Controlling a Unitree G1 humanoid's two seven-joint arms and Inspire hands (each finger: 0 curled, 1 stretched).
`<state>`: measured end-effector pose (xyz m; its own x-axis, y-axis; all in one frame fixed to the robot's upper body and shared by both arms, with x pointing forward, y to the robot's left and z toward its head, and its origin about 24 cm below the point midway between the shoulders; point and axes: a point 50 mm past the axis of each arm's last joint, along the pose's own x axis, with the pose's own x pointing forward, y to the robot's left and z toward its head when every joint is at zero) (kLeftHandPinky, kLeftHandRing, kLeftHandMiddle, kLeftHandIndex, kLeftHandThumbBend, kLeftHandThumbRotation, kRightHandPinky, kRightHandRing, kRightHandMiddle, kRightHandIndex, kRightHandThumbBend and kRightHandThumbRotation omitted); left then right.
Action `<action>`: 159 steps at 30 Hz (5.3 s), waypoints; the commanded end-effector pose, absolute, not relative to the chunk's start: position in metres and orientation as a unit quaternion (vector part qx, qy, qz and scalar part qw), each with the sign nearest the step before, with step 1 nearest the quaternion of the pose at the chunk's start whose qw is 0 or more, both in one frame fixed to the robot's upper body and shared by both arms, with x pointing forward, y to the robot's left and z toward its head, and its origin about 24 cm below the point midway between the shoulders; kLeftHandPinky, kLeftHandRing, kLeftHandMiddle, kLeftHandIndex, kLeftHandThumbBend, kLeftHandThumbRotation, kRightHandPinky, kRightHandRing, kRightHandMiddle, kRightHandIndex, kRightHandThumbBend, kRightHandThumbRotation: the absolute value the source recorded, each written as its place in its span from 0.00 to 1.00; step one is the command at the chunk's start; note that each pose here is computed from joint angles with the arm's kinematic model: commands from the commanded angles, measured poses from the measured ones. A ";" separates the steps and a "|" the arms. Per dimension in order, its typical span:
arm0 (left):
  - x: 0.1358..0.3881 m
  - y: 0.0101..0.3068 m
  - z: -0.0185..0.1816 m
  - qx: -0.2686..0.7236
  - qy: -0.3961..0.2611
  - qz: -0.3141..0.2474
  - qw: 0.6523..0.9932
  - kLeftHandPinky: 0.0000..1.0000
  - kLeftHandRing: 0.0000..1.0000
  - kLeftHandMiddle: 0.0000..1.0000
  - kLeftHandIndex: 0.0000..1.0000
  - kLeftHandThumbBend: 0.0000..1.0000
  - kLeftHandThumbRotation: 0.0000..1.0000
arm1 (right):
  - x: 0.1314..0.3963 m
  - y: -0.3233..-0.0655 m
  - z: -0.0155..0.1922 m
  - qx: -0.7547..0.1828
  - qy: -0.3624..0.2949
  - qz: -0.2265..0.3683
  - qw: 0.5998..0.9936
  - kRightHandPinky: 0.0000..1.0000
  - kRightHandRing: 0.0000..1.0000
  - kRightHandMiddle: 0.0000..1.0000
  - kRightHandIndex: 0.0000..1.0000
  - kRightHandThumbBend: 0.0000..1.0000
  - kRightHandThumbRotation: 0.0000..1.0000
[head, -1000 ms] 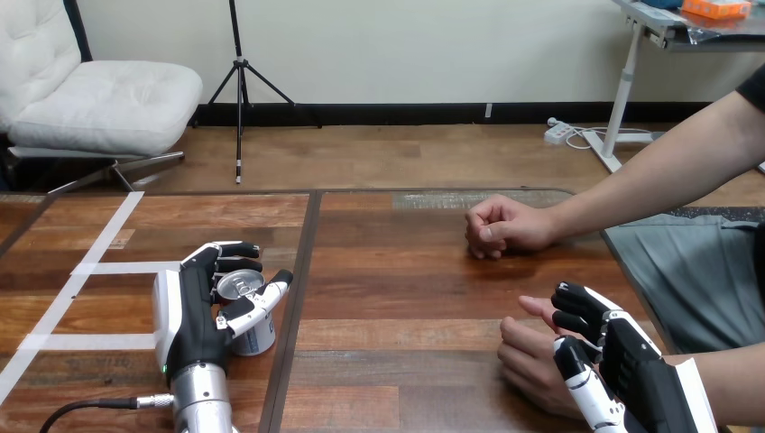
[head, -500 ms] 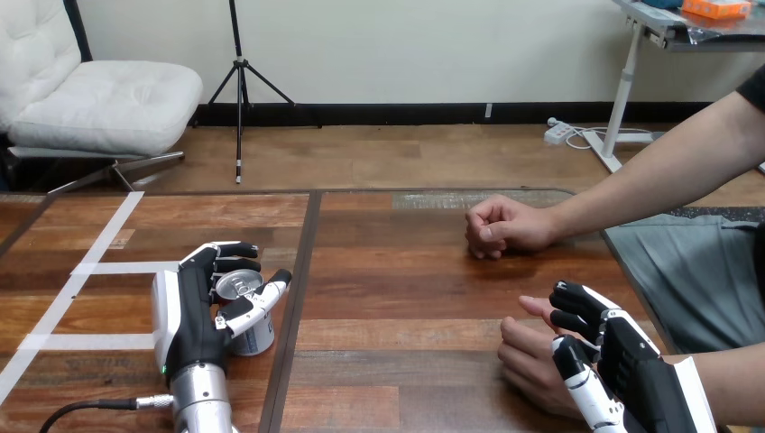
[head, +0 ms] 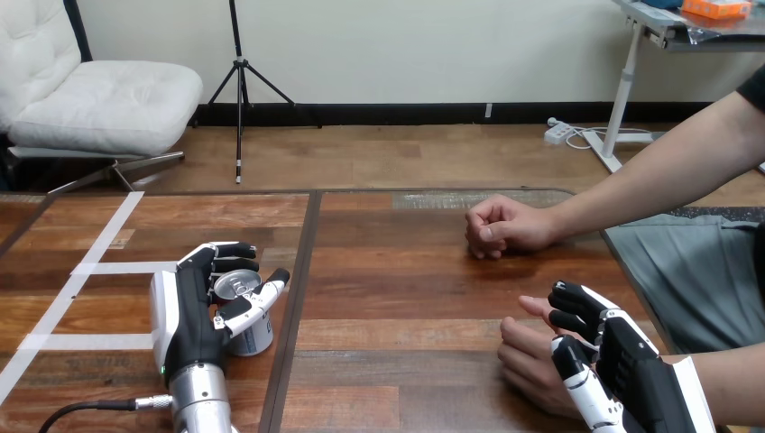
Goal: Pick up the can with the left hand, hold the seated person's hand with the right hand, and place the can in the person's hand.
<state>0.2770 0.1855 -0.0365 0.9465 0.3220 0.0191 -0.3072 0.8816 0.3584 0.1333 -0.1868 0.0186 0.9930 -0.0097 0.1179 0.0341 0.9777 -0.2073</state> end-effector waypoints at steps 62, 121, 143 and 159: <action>0.304 0.166 0.004 0.145 -0.080 0.145 0.975 0.41 0.49 0.52 0.51 0.62 0.00 | 0.152 -0.180 0.033 -0.101 -0.111 0.006 0.989 0.75 0.82 0.84 0.81 0.57 0.67; 0.281 0.174 -0.010 0.123 -0.054 0.144 0.980 0.69 0.75 0.76 0.73 0.74 0.00 | 0.152 -0.184 0.034 -0.101 -0.113 0.004 0.988 0.77 0.83 0.84 0.81 0.57 0.66; 0.263 0.182 -0.013 0.157 -0.045 0.135 0.977 0.61 0.71 0.74 0.71 0.76 0.00 | 0.157 -0.186 0.032 -0.095 -0.108 0.013 0.990 0.75 0.82 0.84 0.82 0.58 0.66; 0.259 0.181 -0.017 0.165 -0.027 0.131 0.977 0.69 0.73 0.76 0.74 0.77 0.00 | 0.160 -0.183 0.032 -0.090 -0.110 0.023 0.990 0.77 0.84 0.85 0.82 0.57 0.65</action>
